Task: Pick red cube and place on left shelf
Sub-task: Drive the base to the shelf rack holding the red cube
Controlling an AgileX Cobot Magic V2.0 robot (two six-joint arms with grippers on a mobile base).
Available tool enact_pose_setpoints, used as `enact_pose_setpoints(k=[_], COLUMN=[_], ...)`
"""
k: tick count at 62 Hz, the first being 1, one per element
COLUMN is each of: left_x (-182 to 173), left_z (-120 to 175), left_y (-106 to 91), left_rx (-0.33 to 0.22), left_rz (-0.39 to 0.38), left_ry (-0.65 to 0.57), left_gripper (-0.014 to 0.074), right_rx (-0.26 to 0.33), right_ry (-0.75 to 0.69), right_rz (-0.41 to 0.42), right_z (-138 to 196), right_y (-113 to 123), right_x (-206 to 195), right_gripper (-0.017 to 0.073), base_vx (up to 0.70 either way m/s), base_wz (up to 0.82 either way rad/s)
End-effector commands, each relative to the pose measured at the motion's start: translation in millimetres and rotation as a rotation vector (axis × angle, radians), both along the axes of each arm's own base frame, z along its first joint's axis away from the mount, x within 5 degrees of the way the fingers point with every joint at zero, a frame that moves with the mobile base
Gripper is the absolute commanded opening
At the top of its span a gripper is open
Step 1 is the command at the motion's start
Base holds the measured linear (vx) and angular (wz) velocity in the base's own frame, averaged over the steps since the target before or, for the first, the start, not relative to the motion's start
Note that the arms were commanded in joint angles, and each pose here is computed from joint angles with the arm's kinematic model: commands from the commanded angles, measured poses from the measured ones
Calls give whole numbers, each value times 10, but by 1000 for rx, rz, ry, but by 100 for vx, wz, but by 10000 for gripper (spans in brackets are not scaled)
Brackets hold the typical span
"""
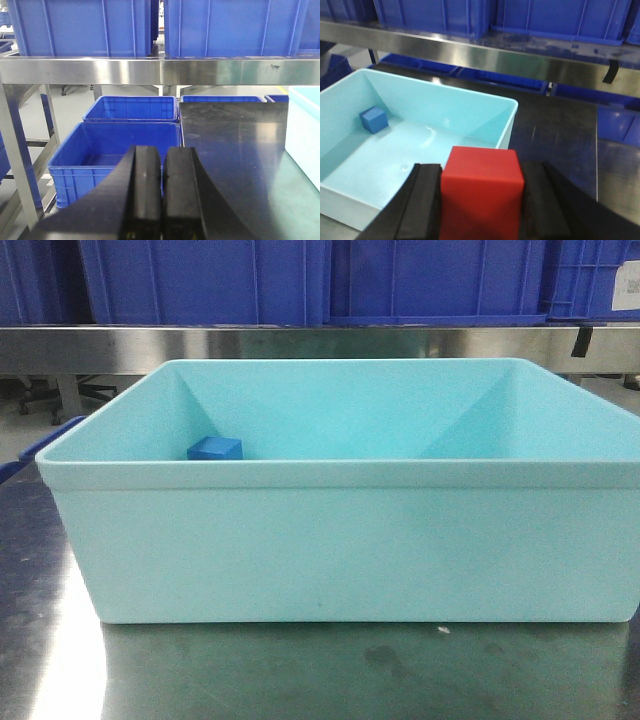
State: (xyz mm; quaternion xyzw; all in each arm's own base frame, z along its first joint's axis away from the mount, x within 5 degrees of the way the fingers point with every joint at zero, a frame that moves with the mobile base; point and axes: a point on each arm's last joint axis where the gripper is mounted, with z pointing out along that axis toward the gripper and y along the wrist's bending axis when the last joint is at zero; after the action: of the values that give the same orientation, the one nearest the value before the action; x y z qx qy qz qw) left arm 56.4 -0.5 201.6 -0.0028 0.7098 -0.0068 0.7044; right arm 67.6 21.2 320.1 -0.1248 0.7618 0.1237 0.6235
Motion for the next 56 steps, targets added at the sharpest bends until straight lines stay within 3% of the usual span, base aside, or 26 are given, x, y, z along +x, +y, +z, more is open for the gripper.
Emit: enact_pose_setpoints(k=[1,40,56], left_x=[-2,-2,-2], left_z=[-3,-3,-3], left_y=[4,4,4], left_rx=[-13,-13,-13], left_rz=[4,4,4], left_ry=[-67,-67,-67], left_gripper=[90,90,90], right_rx=[11,3,3], right_ry=[-113,-94,-94], right_rz=[27,18,18], right_z=[149,131,131], right_y=[11,2,2], right_x=[-16,-15,-15], right_gripper=[73,73,73], base_vx=[0,0,-5], base_wz=[0,0,31])
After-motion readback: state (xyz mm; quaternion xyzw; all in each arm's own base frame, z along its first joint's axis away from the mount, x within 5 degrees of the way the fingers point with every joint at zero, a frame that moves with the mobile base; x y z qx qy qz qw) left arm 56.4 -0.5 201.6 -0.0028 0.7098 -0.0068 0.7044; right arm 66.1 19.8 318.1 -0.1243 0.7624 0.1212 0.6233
